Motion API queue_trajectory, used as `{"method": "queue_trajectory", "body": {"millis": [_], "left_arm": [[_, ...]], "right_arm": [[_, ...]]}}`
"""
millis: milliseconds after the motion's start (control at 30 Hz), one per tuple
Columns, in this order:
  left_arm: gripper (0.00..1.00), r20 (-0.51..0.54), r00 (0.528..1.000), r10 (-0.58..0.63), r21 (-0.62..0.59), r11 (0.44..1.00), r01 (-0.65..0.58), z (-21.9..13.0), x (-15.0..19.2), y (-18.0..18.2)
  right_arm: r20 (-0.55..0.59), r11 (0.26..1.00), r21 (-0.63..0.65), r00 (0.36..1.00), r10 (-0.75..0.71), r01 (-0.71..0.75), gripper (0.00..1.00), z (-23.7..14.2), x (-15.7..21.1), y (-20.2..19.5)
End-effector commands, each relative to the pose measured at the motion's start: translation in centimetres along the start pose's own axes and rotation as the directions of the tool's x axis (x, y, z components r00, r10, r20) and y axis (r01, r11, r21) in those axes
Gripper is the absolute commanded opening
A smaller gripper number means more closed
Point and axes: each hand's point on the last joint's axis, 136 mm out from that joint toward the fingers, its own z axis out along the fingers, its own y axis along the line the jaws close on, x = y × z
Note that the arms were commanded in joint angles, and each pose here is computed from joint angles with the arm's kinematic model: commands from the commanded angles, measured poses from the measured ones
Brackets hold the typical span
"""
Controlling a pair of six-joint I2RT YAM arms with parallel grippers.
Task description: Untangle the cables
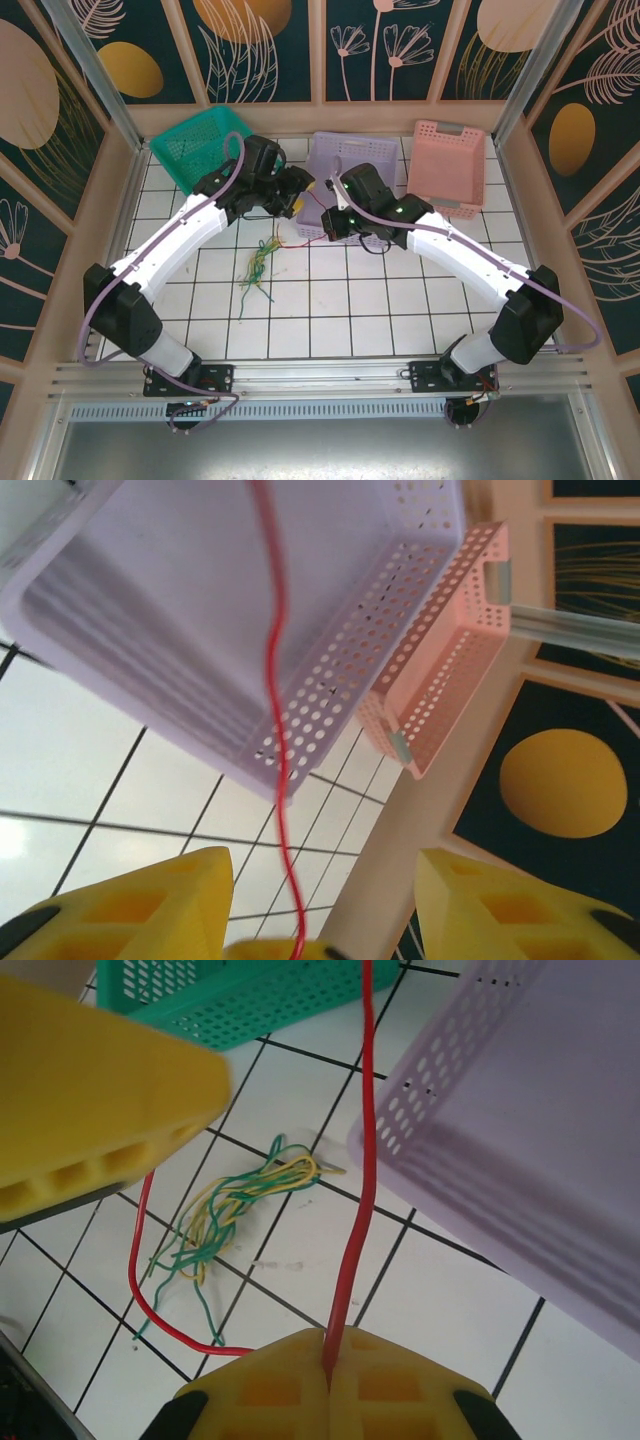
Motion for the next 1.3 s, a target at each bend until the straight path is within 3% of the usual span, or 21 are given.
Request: {"method": "queue_trajectory", "body": {"millis": [0,533,700,767,900,1000,1133,1267], "left_arm": [[0.47,0.013,1.000,-0.006,0.057,0.998,0.006,1.0,-0.4,-1.4],[0.35,0.009,0.998,0.062,-0.073,0.995,-0.062,3.0,-0.6,1.5],[0.47,0.045,0.997,0.069,-0.087,0.994,-0.065,2.1,-1.0,1.4],[0.46,0.028,0.997,0.067,-0.085,0.994,-0.064,2.3,-0.8,1.5],[0.30,0.001,0.998,0.061,-0.057,0.997,-0.061,2.9,-0.3,1.3],[0.03,0.020,0.995,0.095,-0.058,0.994,-0.094,3.0,-0.8,0.6],[0.00,0.052,0.972,0.229,-0.032,0.973,-0.227,2.4,-1.6,-1.9],[0.00,0.058,0.928,0.368,-0.041,0.930,-0.366,2.8,-2.0,-3.2]], "right_arm": [[0.070,0.998,-0.049,0.997,-0.041,0.045,0.00,-1.0,-1.7,1.7],[0.079,0.995,-0.084,0.996,-0.044,0.051,0.00,-1.5,-1.4,2.4],[0.068,0.997,-0.065,0.997,-0.047,0.052,0.00,-1.3,-1.1,2.0],[0.068,0.996,-0.076,0.997,-0.045,0.050,0.00,-1.3,-1.1,2.2],[0.062,0.990,-0.132,0.997,-0.049,0.056,0.00,-1.3,-1.0,3.2],[0.027,0.974,-0.215,0.998,-0.062,0.066,0.00,-1.0,-0.3,4.4],[-0.077,0.925,-0.379,0.995,-0.065,0.031,0.00,-0.6,2.0,6.3],[-0.253,0.830,-0.547,0.967,-0.041,-0.108,0.00,-0.1,5.4,7.8]]}}
